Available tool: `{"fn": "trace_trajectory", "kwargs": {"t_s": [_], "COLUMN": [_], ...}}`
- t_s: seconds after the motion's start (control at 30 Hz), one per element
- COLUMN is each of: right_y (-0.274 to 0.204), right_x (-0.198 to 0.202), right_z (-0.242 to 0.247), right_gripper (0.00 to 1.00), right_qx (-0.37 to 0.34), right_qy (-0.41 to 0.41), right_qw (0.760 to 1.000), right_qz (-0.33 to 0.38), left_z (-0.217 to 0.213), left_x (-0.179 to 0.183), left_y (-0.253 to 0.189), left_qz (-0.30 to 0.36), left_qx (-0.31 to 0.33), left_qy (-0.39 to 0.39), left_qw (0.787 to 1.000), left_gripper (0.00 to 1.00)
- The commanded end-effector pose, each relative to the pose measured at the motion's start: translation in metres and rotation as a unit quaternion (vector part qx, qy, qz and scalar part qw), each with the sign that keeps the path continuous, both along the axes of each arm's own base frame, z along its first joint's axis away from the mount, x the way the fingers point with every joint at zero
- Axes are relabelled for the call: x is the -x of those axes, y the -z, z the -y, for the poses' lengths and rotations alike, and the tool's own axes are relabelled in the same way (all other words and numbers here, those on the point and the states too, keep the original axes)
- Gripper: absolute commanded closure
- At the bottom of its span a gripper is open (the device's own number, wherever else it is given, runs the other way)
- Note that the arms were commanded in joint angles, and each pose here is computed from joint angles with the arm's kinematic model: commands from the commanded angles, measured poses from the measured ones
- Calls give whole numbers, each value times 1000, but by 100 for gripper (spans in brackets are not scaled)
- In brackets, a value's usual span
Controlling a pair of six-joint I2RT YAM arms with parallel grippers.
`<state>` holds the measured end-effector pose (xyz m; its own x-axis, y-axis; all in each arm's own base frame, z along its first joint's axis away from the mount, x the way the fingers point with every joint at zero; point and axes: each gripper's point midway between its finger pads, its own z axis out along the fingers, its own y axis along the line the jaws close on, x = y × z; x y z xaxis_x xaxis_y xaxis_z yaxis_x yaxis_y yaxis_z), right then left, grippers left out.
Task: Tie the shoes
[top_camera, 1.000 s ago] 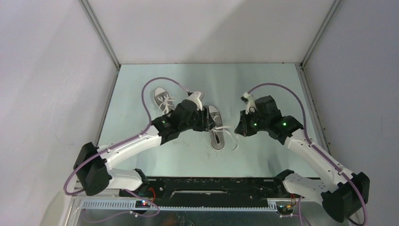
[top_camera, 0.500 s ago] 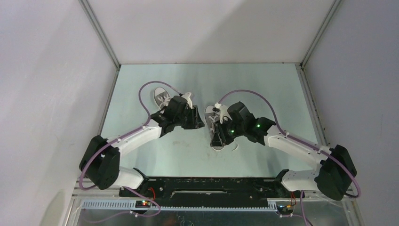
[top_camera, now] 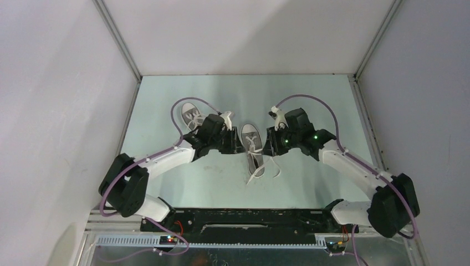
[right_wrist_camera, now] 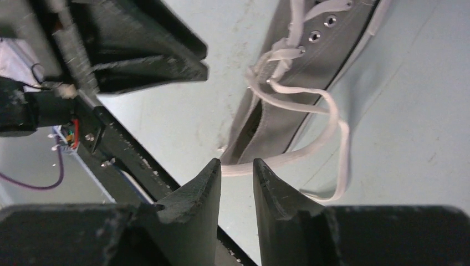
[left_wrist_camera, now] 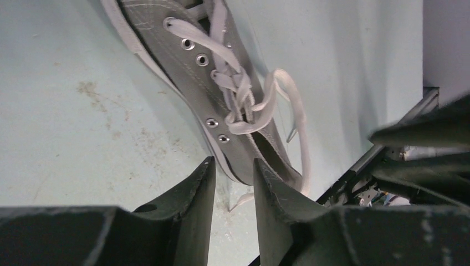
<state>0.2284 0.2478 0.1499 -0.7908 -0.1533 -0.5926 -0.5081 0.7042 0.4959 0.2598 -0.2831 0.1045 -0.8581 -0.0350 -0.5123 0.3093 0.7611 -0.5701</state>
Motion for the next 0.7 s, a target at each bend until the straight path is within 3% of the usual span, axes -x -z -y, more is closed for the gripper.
{"fn": "trace_trajectory", "kwargs": {"t_s": [0.0,0.2,0.4,0.67], "right_y": [15,40,45,59], "right_x": [-23,-34,-44,-43], "right_z": [4,-4,-16,-41], "right_gripper": [69,66,56,53], "right_qx": [52,60,70,86], "right_qy": [-24,-54,-89,-147], "right_qw": [998,997,993,985], "right_qz": [14,-11,12,20], "left_z": [22,35,27,28], "left_x": [15,62,70,71], "left_y": [-21,-8,7,33], "left_qz": [35,63,96,149], "left_qx": [44,65,71,64], "left_qy": [43,101,101,96], "left_qw": [998,991,988,982], "left_gripper": [64,55,49,43]}}
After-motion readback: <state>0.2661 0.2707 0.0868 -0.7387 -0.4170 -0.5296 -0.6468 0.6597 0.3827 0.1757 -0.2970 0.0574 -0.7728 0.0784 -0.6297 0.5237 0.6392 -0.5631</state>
